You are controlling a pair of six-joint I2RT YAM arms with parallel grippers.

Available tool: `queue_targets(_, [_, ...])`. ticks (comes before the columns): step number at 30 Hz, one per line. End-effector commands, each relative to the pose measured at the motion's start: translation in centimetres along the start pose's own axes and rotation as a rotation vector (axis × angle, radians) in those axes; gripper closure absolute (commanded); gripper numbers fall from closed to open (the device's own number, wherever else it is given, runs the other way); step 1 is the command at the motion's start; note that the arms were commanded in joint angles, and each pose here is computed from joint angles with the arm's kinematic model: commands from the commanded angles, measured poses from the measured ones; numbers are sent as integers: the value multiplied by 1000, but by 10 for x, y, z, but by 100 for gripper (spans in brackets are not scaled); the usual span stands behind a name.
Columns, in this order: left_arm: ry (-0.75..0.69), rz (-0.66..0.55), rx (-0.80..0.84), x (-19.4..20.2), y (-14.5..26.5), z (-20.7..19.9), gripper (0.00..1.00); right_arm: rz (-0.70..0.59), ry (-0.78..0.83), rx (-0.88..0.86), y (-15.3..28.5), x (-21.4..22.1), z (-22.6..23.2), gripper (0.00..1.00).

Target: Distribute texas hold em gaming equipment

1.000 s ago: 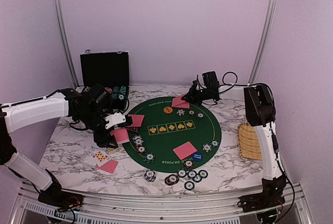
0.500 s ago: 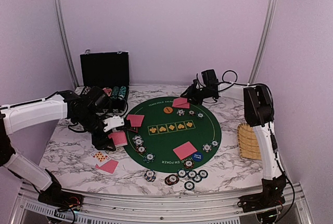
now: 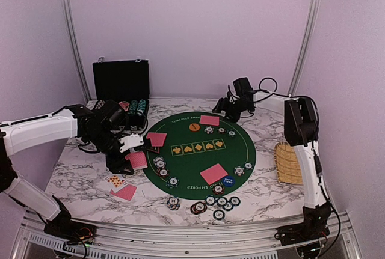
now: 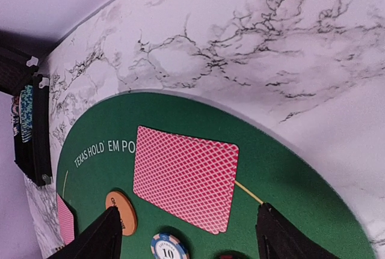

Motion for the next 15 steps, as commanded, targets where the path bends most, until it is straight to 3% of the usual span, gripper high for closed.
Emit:
queue_targets(1, [-13,-16,13,-1,9,-4,100,-127,85,51,62,-31,29,23])
queue_targets(4, [-6,-17,20,-4,8,-4,100,-175,110,18,87,-26,46,18])
queue_targets(10, [-5,-20,32,-9,6,-3,100,-175,162,-150,113,27,98,2])
queue_targets(15, [-11,-29,21,-13,7,-1,100,-94,195,-276,115,87,137,1])
Point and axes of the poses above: each gripper's point midway between its finger pads, its own y axis back along the fingers, its own z axis along the line the jaws close on, x = y × z, the point moved 7 cm from there along y, back along the fingers, and after that the axes turned 14 degrees about y, right-handed, at the moved point
